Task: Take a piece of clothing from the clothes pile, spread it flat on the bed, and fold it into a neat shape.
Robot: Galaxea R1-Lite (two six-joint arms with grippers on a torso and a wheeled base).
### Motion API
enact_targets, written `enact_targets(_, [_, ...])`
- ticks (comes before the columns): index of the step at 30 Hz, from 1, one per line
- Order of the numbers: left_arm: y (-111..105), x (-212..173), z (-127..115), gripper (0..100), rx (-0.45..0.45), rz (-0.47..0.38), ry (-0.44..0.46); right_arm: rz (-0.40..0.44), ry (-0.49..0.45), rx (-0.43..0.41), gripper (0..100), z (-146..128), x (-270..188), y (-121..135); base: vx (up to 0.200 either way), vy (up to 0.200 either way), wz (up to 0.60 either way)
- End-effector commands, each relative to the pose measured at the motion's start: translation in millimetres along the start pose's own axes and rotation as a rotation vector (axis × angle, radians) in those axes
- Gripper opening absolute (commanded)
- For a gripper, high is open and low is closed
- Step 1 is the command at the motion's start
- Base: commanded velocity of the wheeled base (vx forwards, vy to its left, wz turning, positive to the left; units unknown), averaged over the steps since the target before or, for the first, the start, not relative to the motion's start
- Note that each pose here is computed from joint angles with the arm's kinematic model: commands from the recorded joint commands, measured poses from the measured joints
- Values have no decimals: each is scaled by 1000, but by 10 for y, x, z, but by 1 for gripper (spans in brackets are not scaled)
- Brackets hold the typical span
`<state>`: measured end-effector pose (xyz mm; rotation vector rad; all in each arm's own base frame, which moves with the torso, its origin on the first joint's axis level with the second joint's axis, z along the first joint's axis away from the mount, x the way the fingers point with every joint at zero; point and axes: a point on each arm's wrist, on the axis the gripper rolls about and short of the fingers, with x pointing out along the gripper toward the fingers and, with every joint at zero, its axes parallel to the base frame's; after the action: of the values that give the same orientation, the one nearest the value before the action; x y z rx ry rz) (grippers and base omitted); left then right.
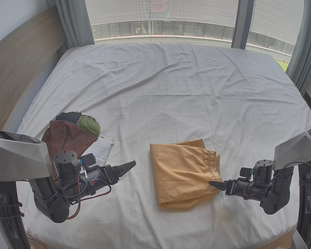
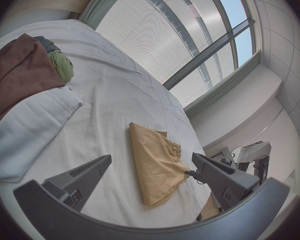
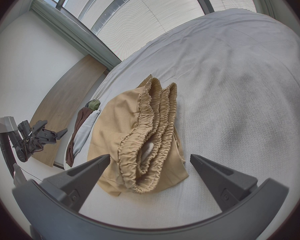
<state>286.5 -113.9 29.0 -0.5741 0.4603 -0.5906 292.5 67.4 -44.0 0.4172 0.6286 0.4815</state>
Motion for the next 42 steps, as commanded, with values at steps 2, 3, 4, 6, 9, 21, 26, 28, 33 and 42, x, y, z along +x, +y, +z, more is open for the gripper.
enact_targets(2, [-19, -26, 26, 100, 2, -3, -9, 4, 21, 2, 100, -87, 153, -63, 0, 0, 0])
enact_targets(3, [-19, -26, 26, 100, 2, -3, -9, 6, 21, 1, 100, -88, 175, -68, 0, 0, 0])
enact_targets(4, [-15, -28, 29, 100, 2, -1, -11, 8, 20, -1, 100, -90, 187, -68, 0, 0, 0])
enact_targets(6, [-19, -29, 34, 100, 3, -2, -13, 17, 26, -5, 100, -111, 240, -56, 0, 0, 0])
enact_targets(9, [-19, -27, 37, 100, 3, -3, -14, 28, 45, -6, 100, -130, 326, -27, 0, 0, 0])
enact_targets(21, [-39, -38, 58, 100, 5, -8, -22, 98, 50, 5, 100, -118, 562, 183, 0, 0, 0])
enact_targets(26, [-30, -37, 63, 100, 4, -6, -23, 105, 48, 11, 100, -107, 590, 203, 0, 0, 0])
enact_targets(28, [-34, -36, 61, 100, 4, -7, -22, 105, 48, 13, 100, -109, 587, 203, 0, 0, 0])
enact_targets(33, [-31, -35, 66, 100, 3, -7, -25, 105, 46, 13, 100, -113, 580, 198, 0, 0, 0])
enact_targets(42, [-35, -37, 79, 100, 3, -10, -29, 118, 40, 16, 0, -90, 552, 232, 0, 0, 0])
